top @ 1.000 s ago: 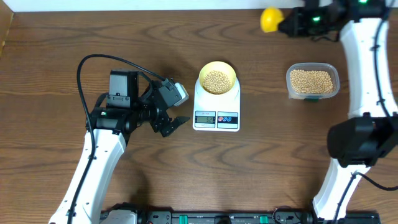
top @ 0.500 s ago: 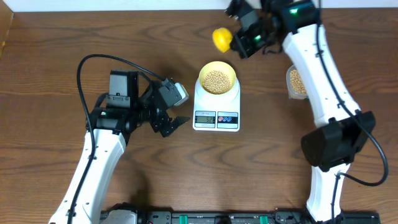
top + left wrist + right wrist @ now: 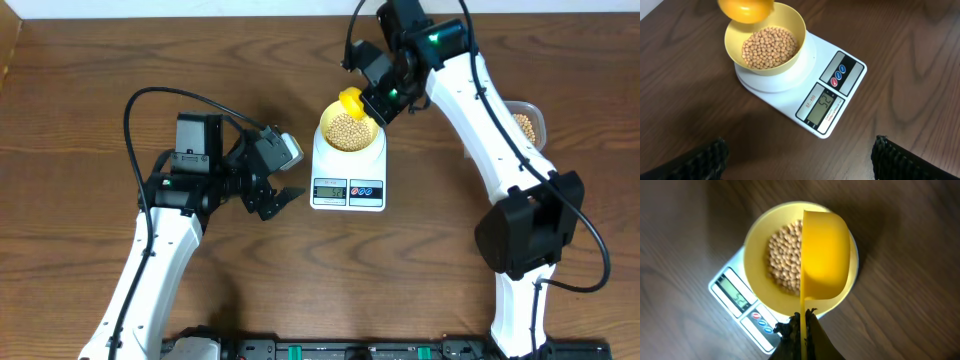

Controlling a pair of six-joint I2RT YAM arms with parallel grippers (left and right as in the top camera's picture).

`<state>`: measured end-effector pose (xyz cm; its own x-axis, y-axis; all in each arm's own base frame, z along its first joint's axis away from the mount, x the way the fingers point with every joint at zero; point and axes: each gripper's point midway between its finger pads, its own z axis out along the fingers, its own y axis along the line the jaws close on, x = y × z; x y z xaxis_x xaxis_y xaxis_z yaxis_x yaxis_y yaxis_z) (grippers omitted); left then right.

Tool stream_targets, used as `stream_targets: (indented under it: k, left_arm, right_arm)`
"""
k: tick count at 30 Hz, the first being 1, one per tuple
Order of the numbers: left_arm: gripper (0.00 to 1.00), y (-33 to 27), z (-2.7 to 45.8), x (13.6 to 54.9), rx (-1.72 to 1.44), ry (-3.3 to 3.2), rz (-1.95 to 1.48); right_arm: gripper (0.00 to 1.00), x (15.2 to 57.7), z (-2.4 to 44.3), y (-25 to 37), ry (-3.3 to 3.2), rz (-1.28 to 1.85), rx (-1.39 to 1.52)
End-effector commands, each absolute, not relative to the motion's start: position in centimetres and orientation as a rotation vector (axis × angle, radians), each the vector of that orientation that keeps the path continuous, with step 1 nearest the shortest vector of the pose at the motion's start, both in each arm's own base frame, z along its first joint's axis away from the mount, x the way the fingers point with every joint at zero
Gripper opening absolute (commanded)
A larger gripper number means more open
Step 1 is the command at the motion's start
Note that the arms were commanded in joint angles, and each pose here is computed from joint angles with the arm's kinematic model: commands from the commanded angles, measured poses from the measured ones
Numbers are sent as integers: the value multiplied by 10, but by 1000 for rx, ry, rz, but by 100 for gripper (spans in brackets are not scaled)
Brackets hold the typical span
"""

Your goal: Scoop item into bowl and weigh 50g on scale

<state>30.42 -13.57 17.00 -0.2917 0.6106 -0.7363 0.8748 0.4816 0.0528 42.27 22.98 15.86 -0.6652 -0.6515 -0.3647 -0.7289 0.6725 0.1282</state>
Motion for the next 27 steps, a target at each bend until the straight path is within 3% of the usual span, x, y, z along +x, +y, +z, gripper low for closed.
stream_targets:
  k: [1, 27]
  left_arm:
    - [93, -135, 180, 311, 1234, 1987, -443]
    - [93, -135, 180, 311, 1234, 1987, -443]
  right_arm:
    - [1, 424, 149, 226, 2594, 338, -1137]
    - [1, 423, 124, 240, 2536, 95, -1273]
